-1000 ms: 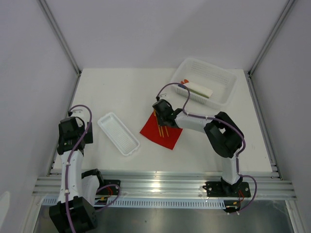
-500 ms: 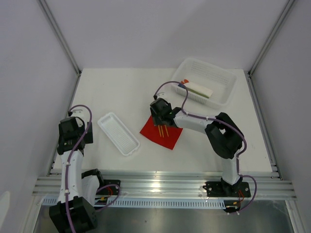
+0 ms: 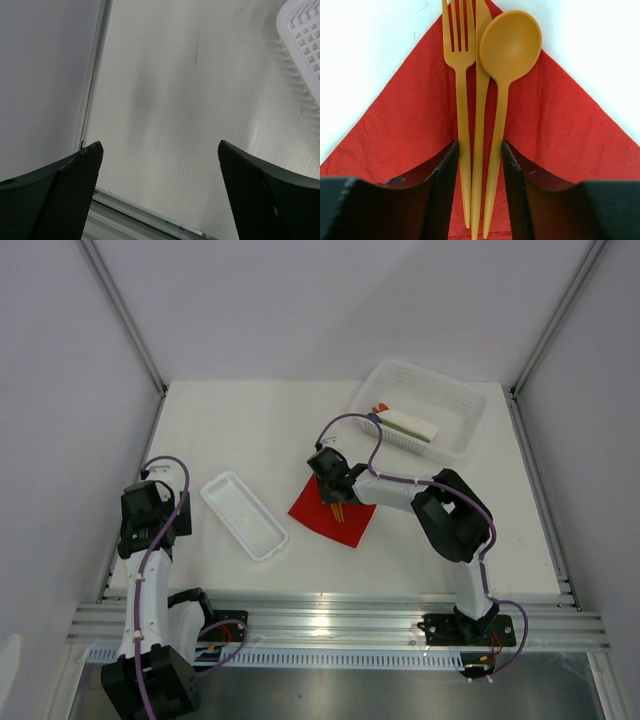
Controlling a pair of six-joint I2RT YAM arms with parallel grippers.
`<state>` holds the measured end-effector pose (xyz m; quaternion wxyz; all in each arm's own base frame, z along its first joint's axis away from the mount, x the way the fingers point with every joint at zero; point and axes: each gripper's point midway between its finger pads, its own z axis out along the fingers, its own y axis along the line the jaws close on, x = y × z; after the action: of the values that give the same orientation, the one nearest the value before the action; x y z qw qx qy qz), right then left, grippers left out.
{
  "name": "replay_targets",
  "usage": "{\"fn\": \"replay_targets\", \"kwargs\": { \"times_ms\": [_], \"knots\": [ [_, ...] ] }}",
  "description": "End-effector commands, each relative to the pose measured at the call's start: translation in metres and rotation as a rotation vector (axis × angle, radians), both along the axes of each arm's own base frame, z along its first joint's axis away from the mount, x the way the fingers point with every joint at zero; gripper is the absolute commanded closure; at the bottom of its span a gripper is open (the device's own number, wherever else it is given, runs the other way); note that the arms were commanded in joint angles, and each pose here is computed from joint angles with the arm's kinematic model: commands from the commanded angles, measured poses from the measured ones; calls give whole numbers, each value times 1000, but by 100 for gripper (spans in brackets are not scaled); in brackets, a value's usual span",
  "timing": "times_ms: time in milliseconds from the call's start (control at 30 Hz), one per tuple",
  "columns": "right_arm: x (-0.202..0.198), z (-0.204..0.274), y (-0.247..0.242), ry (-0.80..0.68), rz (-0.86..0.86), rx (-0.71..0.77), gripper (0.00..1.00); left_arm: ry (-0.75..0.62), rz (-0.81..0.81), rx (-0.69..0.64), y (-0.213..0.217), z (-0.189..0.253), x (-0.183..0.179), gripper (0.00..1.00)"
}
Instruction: Place the utensils on the paper napkin and roll it up
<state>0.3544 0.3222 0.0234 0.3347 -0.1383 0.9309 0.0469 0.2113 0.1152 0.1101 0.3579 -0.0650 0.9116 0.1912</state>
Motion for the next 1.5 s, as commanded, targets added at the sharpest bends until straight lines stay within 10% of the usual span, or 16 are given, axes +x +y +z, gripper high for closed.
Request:
{"fn": "replay_targets", "kwargs": {
  "times_ms": [0, 567, 733, 1000, 1467],
  "knots": [
    [8, 12, 8, -32, -18, 25, 57, -44, 3, -5, 1, 11, 6, 1],
    [11, 76, 19, -112, 12, 100, 43, -47, 2, 39, 8, 23, 8, 0],
    [6, 125, 7, -139, 22, 154, 43, -104, -72, 77, 4, 92, 30, 1],
    [-44, 120, -64, -41, -42, 236, 47, -114, -444, 169, -98, 135, 80, 1],
    [-112, 84, -145, 77, -150, 237, 51, 144, -969, 145, -278, 81, 107, 1]
  ]
}}
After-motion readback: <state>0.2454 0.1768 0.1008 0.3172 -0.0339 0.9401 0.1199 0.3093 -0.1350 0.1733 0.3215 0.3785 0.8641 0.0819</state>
